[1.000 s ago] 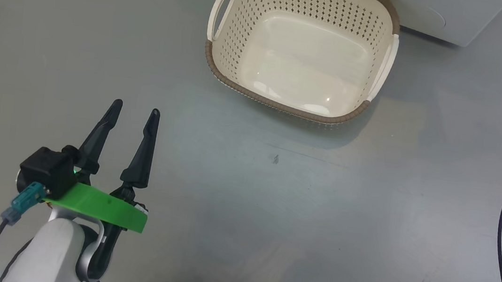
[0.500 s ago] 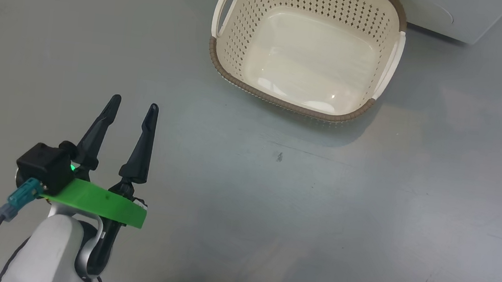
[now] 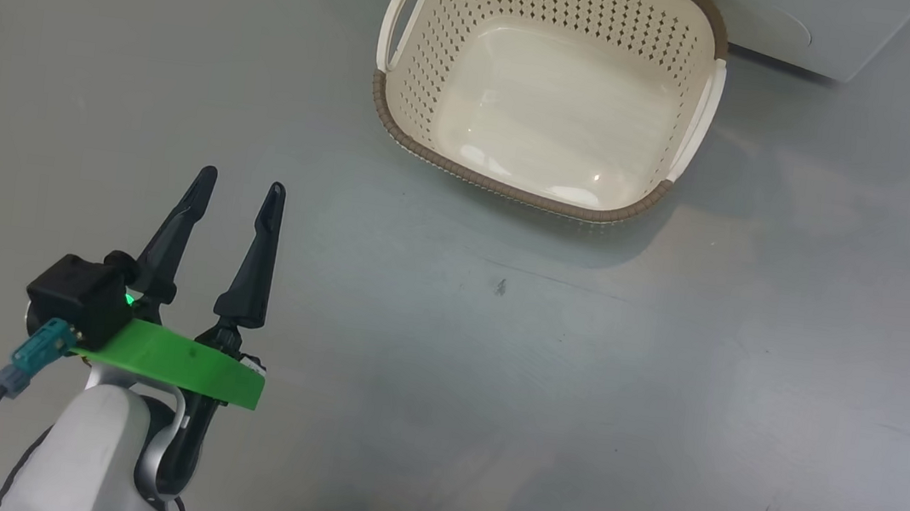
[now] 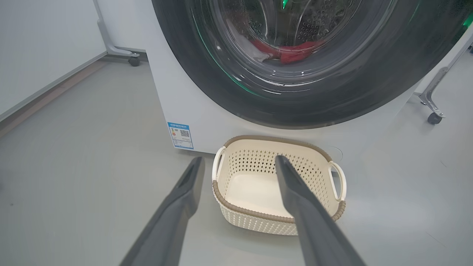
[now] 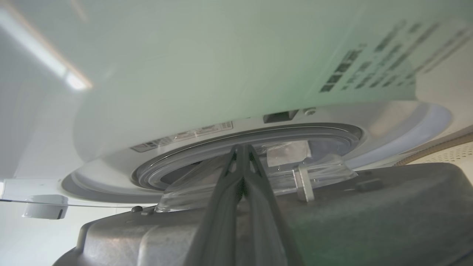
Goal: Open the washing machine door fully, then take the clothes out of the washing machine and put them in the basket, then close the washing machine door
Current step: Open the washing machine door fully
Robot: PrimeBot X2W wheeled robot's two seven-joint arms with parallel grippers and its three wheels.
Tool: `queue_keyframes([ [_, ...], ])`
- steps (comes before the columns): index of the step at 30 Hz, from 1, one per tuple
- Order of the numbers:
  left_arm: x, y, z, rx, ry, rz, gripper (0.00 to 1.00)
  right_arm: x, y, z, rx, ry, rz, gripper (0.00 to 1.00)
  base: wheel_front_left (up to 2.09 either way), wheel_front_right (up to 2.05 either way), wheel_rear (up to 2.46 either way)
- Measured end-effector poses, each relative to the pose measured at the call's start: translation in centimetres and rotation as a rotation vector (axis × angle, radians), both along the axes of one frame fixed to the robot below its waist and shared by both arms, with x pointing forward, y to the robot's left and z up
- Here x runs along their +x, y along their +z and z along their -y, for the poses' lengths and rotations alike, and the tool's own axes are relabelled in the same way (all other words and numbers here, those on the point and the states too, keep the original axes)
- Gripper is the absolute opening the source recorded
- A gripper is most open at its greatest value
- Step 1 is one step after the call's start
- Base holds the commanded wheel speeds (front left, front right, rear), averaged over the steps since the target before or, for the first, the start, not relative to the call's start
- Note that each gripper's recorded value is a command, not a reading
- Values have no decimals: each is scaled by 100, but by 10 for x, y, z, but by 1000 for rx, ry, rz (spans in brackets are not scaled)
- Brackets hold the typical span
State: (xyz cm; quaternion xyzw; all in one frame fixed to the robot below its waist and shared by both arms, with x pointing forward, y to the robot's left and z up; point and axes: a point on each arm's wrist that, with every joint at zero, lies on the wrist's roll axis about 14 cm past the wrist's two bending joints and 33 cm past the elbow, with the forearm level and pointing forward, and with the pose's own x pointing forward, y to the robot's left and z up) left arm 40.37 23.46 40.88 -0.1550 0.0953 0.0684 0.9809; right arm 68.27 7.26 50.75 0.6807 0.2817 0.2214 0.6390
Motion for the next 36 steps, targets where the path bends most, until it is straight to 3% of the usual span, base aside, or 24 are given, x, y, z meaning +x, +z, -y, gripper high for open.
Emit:
queue_keyframes([
  [36, -5, 32, 12, 17, -50, 86, 100, -68, 1, -4, 9, 159, -90, 0, 0, 0, 0],
])
